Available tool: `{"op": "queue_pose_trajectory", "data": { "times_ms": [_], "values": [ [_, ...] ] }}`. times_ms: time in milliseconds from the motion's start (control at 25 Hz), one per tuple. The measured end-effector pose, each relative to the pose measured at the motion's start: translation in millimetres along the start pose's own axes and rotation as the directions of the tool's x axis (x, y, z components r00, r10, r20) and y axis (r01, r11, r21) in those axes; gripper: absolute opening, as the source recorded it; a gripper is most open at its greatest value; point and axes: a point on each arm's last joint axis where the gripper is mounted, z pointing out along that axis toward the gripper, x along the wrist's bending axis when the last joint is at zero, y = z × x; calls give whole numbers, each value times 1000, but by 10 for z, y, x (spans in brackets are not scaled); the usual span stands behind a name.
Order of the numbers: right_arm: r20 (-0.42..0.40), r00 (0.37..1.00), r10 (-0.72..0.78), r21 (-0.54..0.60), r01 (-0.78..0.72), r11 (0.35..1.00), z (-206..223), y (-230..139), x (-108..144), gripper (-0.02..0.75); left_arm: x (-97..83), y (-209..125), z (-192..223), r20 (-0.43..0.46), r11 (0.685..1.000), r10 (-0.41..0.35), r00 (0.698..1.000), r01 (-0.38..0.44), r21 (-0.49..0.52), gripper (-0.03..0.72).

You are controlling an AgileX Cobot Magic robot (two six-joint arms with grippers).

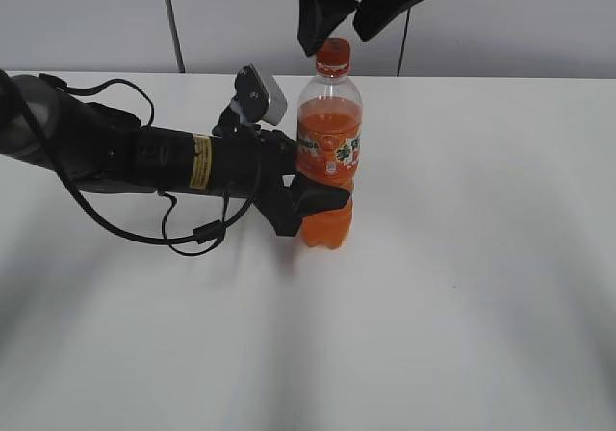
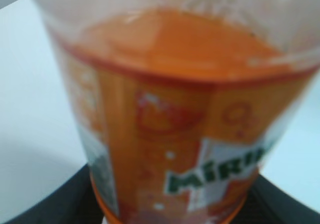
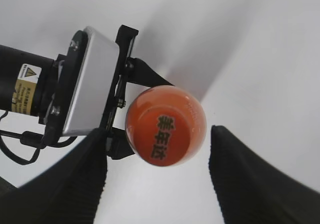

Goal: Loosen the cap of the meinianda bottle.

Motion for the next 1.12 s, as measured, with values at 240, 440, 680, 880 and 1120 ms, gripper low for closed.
{"op": "queue_pose_trajectory", "data": {
  "times_ms": [240,440,680,880,1120],
  "values": [
    [1,1000,2,31,-2,1000,145,1,-10,479,-2,-2,2,3,1000,-1,1000,1,-2,409],
    [0,1000,3,41,-3,999,193,0,-12,474,-2,-2,2,3,1000,-2,1000,2,-3,409],
    [0,1000,3,41,-3,999,193,0,-12,387,-2,-2,2,3,1000,-2,1000,2,-3,409],
    [1,1000,2,41,-2,999,193,0,-13,274,-2,-2,2,3,1000,-2,1000,2,-3,409],
    [-1,997,-75,41,75,996,193,0,-13,274,-2,-2,2,3,1000,-2,1000,2,-3,409]
  ]
}}
